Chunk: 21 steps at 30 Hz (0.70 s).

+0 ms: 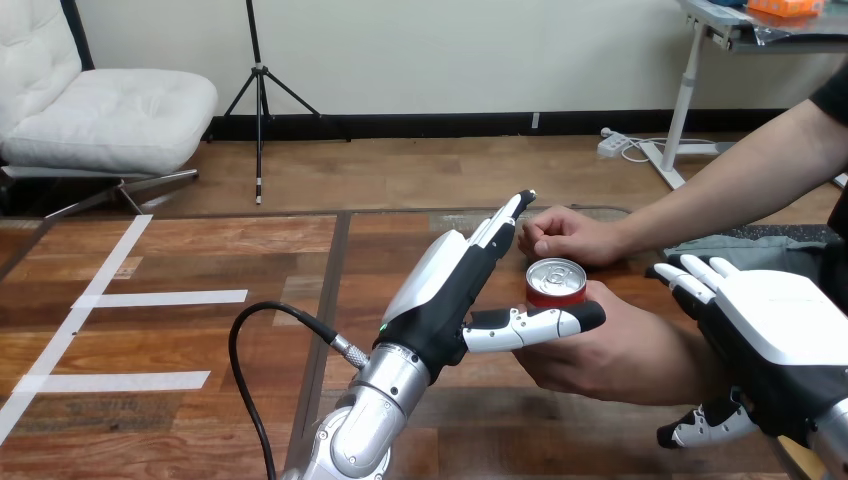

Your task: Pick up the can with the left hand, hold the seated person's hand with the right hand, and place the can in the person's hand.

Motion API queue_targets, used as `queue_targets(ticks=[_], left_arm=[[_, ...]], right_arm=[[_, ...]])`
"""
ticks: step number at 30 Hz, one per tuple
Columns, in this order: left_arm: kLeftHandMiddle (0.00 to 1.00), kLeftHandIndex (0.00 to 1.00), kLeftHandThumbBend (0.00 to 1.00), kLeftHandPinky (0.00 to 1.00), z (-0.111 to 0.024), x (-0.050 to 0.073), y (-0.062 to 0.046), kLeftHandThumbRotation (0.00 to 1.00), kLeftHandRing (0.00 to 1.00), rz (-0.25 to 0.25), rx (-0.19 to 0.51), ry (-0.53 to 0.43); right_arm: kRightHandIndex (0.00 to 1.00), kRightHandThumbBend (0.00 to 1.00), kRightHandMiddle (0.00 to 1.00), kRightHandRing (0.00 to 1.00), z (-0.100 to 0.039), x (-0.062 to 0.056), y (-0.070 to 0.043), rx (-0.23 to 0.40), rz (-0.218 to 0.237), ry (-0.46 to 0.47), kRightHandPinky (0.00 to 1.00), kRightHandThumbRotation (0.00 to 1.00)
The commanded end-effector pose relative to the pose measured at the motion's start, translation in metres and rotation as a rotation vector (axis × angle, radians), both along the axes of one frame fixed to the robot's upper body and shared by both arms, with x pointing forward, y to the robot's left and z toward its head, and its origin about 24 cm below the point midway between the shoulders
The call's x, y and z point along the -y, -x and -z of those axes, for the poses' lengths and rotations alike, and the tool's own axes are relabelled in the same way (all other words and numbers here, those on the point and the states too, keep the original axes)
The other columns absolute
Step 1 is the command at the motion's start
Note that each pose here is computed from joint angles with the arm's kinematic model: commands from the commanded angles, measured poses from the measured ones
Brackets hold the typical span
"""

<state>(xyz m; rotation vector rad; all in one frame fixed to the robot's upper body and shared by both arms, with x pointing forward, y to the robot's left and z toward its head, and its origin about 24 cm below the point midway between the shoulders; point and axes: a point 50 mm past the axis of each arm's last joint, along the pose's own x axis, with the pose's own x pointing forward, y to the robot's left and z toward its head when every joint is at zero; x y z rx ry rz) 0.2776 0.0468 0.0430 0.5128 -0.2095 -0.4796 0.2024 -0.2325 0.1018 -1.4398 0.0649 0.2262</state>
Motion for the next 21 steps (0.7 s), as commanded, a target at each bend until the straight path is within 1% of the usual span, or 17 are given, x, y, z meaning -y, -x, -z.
queue_targets(ticks=[1,14,21], left_arm=[[1.0,1.0,1.0,1.0,-0.022,-0.0044,-0.0095,0.68,1.0,-0.031,0.091,0.015],[1.0,1.0,1.0,1.0,-0.0222,-0.0068,-0.0102,0.69,1.0,-0.039,0.098,0.006],[1.0,1.0,1.0,1.0,-0.0223,-0.0085,-0.0101,0.69,1.0,-0.047,0.087,0.011]], right_arm=[[0.94,0.95,0.97,0.99,-0.0181,-0.0052,-0.0084,0.114,-0.032,0.011,0.97,0.06],[0.95,0.93,0.97,0.99,-0.0177,-0.006,-0.01,0.123,-0.041,0.011,0.97,0.07],[0.95,0.92,0.97,0.99,-0.0183,-0.0076,-0.0105,0.135,-0.046,0.003,0.98,0.07]])
